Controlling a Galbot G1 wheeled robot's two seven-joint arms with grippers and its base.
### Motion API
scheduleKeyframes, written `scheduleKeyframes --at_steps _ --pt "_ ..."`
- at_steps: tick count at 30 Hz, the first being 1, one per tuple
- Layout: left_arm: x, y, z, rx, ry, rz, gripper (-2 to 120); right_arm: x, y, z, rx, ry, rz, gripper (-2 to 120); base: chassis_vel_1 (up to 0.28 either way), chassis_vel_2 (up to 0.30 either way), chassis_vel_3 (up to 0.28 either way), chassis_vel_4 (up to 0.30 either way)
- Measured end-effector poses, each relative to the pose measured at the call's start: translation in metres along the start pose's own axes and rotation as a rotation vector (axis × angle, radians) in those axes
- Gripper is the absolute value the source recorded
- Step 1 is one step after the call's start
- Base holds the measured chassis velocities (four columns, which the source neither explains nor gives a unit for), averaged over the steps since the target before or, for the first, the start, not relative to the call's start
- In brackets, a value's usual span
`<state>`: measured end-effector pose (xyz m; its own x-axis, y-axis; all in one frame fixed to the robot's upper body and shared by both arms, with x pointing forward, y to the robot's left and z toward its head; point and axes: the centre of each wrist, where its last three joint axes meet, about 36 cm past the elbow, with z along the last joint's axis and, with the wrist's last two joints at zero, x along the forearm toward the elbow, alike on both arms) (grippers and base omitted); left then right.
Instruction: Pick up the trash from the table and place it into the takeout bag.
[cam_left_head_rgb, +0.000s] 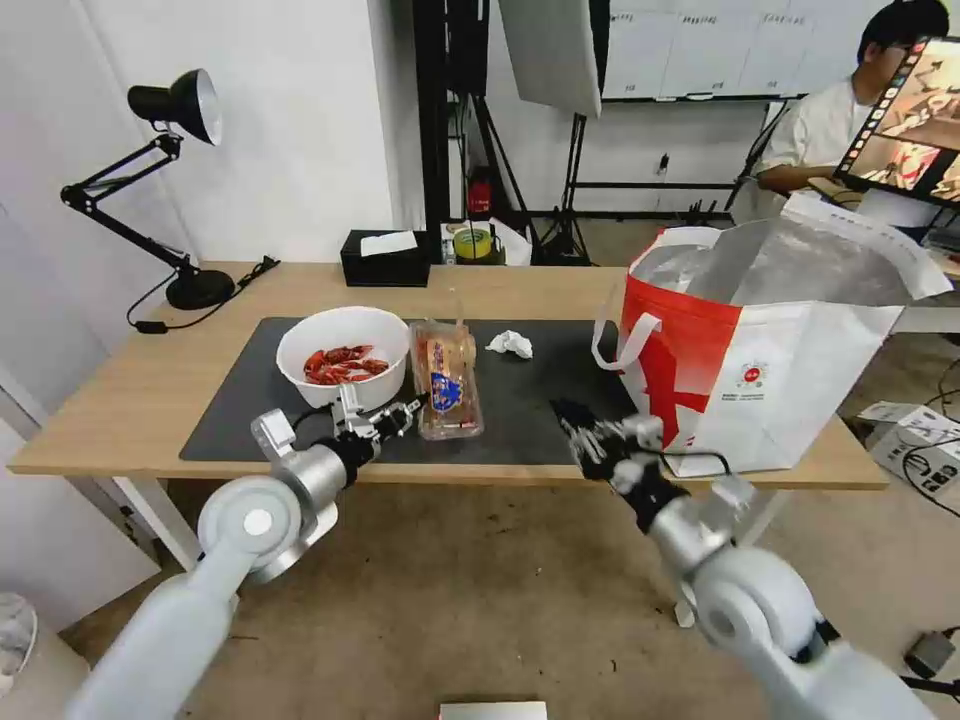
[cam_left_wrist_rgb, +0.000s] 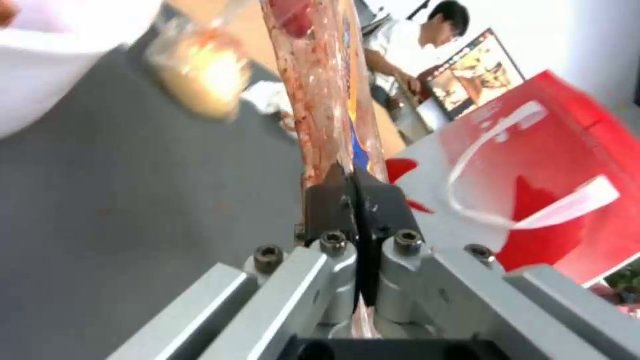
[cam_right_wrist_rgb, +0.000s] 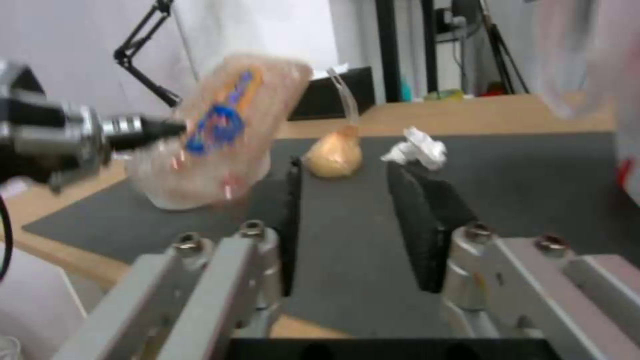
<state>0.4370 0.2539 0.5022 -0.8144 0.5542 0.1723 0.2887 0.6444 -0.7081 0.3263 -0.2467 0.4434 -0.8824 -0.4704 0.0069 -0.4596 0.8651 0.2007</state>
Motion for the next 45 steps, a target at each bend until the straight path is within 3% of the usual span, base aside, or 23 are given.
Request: scheduleKeyframes --at_steps 3,8,15,18,24,28,31,32,35,36,39,45 --pt "-0.004 -0.011 -0.011 -0.006 -0.007 0.032 0 0.018 0.005 0.015 -0.005 0.007 0.03 52 0.0 0.0 0.0 0.0" --pt "-0.01 -0.021 -0.018 -0.014 -0.007 0.061 0 0.026 0.008 0.022 0.001 0.003 0.05 64 0.0 0.0 0.0 0.0" --pt "-0.036 -0.062 -0.053 -0.06 -0.019 0.151 0 0.035 0.01 0.04 0.044 -0.037 0.084 93 0.0 0.0 0.0 0.0" --pt "-0.046 -0.076 -0.064 -0.077 -0.023 0.18 0 0.039 0.011 0.043 0.056 -0.048 0.091 99 0.0 0.0 0.0 0.0" --pt "-0.069 -0.101 -0.076 -0.095 -0.023 0.239 0 0.043 0.013 0.048 0.058 -0.051 0.091 100 0.0 0.0 0.0 0.0" --pt "-0.091 -0.122 -0.083 -0.106 -0.024 0.279 0 0.043 0.013 0.052 0.059 -0.045 0.093 100 0.0 0.0 0.0 0.0" --pt "-0.116 -0.148 -0.089 -0.115 -0.02 0.321 0 0.045 0.012 0.059 0.062 -0.038 0.099 100 0.0 0.0 0.0 0.0" --pt "-0.116 -0.148 -0.089 -0.115 -0.02 0.321 0 0.045 0.012 0.059 0.062 -0.038 0.099 100 0.0 0.0 0.0 0.0" --pt "-0.145 -0.176 -0.084 -0.117 -0.001 0.353 0 0.046 0.014 0.066 0.066 -0.031 0.101 100 0.0 0.0 0.0 0.0" --pt "-0.145 -0.176 -0.084 -0.117 -0.001 0.353 0 0.046 0.014 0.066 0.066 -0.031 0.101 100 0.0 0.0 0.0 0.0" --pt "-0.174 -0.205 -0.07 -0.129 0.012 0.374 0 0.045 0.019 0.07 0.059 -0.03 0.097 100 0.0 0.0 0.0 0.0" --pt "-0.203 -0.23 -0.051 -0.165 0.02 0.38 0 0.046 0.024 0.073 0.055 -0.024 0.093 100 0.0 0.0 0.0 0.0"
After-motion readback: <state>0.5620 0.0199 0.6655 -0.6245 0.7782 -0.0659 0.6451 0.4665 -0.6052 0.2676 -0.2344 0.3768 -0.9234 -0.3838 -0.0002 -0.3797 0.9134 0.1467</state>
